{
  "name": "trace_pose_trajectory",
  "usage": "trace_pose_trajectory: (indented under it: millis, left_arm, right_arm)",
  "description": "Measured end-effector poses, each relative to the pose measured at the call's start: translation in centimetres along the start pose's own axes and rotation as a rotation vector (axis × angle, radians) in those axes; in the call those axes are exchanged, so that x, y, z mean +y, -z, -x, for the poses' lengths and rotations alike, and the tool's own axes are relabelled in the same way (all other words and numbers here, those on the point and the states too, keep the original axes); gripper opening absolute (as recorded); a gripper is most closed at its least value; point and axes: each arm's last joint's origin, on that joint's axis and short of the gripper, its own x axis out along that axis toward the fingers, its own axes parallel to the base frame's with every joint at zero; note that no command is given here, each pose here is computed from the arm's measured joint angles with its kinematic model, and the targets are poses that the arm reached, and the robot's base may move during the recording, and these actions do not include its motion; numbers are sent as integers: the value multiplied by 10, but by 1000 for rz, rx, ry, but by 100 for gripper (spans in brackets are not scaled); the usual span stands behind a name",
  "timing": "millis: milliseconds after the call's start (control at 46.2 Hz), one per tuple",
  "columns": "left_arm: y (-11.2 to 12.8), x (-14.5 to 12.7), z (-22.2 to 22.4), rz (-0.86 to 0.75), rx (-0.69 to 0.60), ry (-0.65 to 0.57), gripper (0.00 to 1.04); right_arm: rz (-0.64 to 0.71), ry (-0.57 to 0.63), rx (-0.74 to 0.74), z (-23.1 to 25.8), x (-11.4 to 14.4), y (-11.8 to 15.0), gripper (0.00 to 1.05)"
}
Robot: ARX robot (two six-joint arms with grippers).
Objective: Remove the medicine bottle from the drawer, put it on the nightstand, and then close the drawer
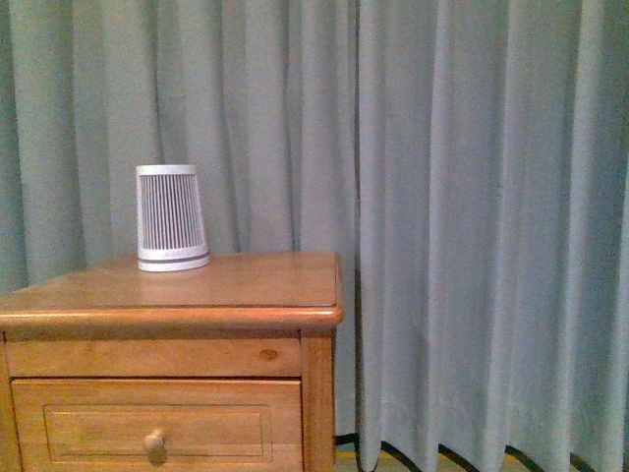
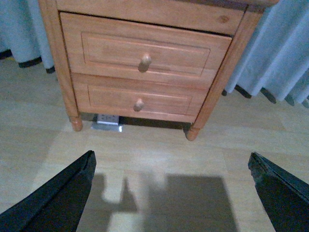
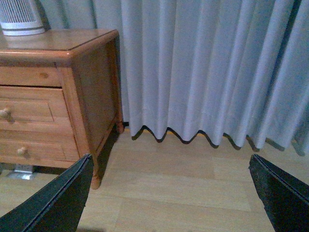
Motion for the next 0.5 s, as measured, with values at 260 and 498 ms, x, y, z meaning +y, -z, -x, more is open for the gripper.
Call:
trace_pose_trajectory:
  millis: [260,498]
  left_arm:
    - [-29,3,-59,-40,-85,-40,98]
    - [-24,-7,-134,-79,-61,-43,98]
  right_arm:
    - [0,0,0,0,0,0,98]
    - [0,0,0,0,0,0,98]
